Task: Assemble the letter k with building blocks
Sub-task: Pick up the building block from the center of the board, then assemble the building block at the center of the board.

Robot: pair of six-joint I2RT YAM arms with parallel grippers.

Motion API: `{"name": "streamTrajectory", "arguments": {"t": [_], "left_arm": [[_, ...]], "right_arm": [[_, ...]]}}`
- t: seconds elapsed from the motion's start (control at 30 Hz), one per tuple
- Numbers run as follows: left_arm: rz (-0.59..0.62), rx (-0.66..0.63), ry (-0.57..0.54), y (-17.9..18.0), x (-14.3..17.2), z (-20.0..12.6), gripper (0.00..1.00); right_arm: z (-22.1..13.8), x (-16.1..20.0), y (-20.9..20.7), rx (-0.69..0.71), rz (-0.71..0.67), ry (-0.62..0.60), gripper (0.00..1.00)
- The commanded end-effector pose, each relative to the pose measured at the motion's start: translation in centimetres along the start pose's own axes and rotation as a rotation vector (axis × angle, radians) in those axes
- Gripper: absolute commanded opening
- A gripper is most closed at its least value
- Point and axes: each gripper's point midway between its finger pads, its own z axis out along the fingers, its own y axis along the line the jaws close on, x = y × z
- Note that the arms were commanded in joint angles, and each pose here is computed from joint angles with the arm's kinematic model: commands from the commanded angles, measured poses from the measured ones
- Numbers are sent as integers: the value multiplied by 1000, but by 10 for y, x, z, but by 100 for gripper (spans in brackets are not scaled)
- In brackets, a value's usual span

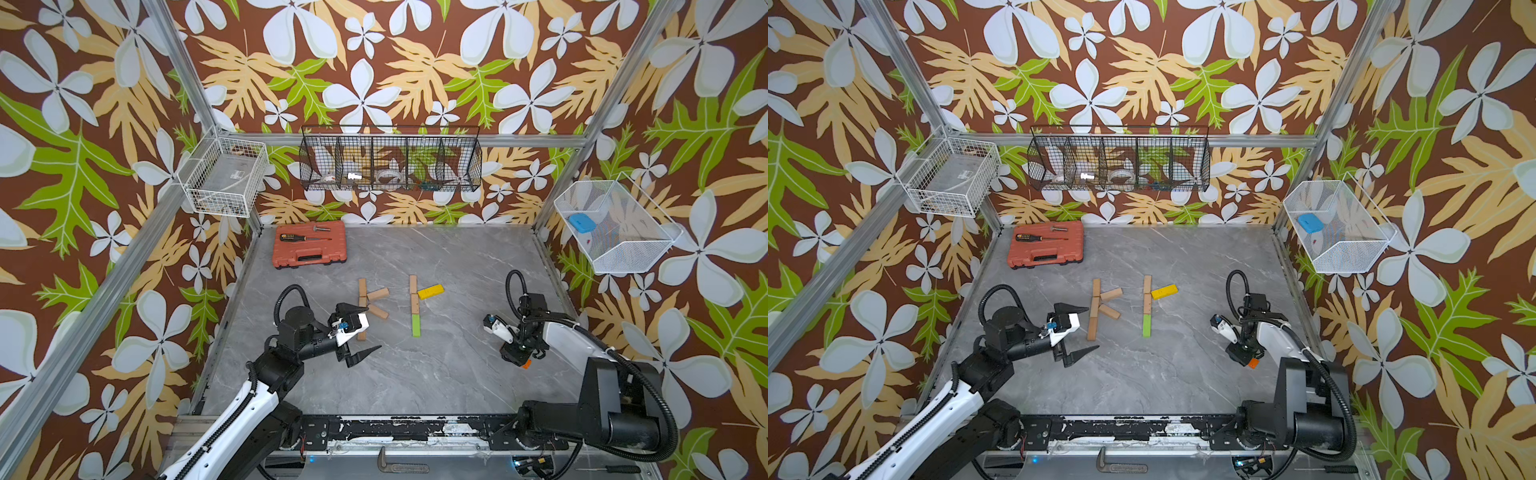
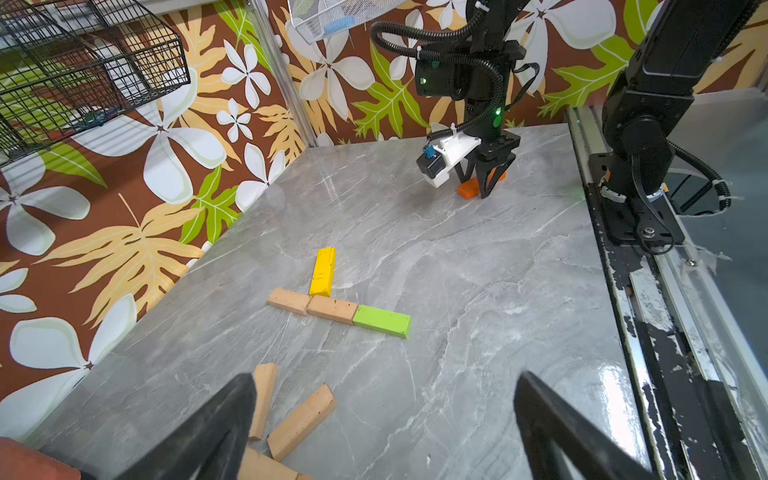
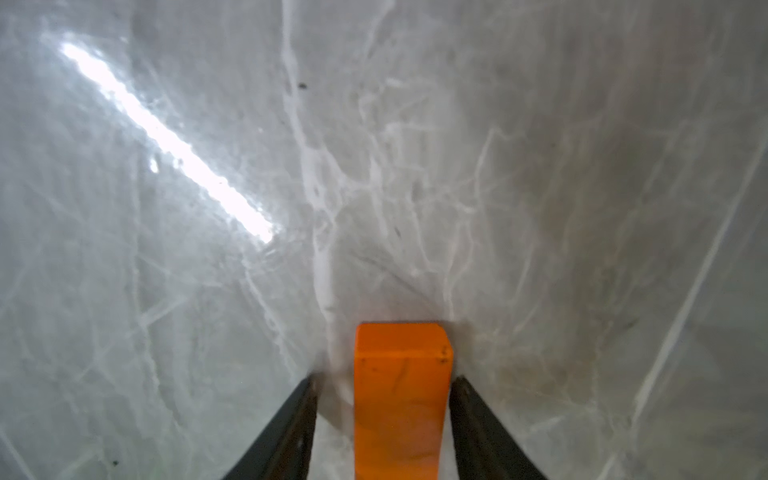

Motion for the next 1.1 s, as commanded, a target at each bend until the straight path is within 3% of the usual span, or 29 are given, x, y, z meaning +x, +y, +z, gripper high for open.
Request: {"name": "streamTrajectory", "arguments": {"t": [0.0,0.1,0.3,0.53,0.63,0.8,0.9,1.07], "left_arm": [[29,6,-35,0,-8,-1,98],[31,1,-35,0,-8,-1,98],[34,-6,-36,0,-7,-2,98],[30,-23,-24,3,-4,-1,98],[20,-73,7,13,2,0,98],[22,-186,69,32,14,-2,98],[43,-228,93,37,20,-5,98],[63,-263,124,41,29,-7,99]], "right_arm": [[3,5,9,-23,-20,10,53],[4,6,11,-23,-23,7,46],[2,3,12,-19,-29,-18,24],[-22,-36,8,13,-39,-153,19],[-27,-57,14,10,-48,-143,19],[-34,-118,23,-13,8,-170,19],[-39,-160,41,-43,-44,-231,19],[-26,-196,53,-58,-64,-232,18]]}}
